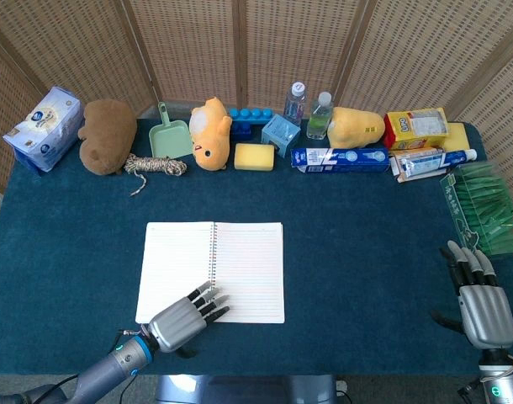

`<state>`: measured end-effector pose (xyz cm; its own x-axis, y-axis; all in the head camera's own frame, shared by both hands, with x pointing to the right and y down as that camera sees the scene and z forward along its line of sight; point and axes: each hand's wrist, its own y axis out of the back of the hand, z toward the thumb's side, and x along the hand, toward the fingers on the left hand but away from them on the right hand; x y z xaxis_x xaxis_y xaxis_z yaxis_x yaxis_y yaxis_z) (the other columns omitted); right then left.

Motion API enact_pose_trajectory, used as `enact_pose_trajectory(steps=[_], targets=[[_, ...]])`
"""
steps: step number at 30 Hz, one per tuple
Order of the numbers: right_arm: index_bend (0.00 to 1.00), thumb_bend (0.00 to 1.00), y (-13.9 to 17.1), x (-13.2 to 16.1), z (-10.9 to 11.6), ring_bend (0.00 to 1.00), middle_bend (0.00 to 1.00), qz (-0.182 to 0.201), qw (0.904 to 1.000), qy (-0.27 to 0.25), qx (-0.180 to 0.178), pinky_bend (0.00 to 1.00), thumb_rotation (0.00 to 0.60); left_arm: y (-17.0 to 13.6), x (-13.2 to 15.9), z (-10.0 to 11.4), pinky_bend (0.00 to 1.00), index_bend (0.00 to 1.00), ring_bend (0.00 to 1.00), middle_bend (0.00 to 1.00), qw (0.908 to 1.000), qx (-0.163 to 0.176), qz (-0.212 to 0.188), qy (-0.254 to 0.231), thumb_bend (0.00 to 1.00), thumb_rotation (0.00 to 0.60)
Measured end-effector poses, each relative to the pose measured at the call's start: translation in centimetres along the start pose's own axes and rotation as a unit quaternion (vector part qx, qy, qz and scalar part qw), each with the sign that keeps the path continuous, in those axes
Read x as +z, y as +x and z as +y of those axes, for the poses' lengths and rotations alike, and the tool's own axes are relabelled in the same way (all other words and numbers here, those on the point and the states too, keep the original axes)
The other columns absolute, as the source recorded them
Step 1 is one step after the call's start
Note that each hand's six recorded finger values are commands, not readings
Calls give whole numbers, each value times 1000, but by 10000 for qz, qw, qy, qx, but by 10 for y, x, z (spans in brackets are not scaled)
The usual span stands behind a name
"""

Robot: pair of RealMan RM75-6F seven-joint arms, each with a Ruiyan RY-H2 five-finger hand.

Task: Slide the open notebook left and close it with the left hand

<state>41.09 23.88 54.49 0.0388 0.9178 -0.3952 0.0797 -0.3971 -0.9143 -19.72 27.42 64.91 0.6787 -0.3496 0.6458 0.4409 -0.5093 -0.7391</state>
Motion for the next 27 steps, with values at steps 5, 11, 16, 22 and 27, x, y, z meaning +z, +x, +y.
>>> enact_pose_trajectory(steps=[5, 11, 16, 22, 27], targets=[[0, 0, 0, 0, 0, 0, 0, -12, 10000, 8, -2, 0, 600, 3, 4, -5, 33, 0, 0, 43, 10000, -66, -4, 60, 0, 377], [0, 0, 0, 0, -1, 0, 0, -7, 10000, 58, -5, 0, 600, 3, 7, -10, 39, 0, 0, 67, 9999, -141, 21, 9, 0, 375], [0, 0, 1, 1, -2, 0, 0, -12, 10000, 52, 5, 0, 600, -3, 6, -12, 44, 0, 15, 133, 9998, -157, 73, 27, 0, 375], [0, 0, 1, 2, -4, 0, 0, -15, 9999, 130, 1, 0, 600, -15, -5, -17, 46, 0, 26, 155, 9994, -255, 231, 21, 0, 373], [0, 0, 1, 1, -6, 0, 0, -36, 9999, 154, 28, 0, 600, -27, -14, -24, 47, 0, 29, 179, 9987, -368, 342, -31, 0, 374]])
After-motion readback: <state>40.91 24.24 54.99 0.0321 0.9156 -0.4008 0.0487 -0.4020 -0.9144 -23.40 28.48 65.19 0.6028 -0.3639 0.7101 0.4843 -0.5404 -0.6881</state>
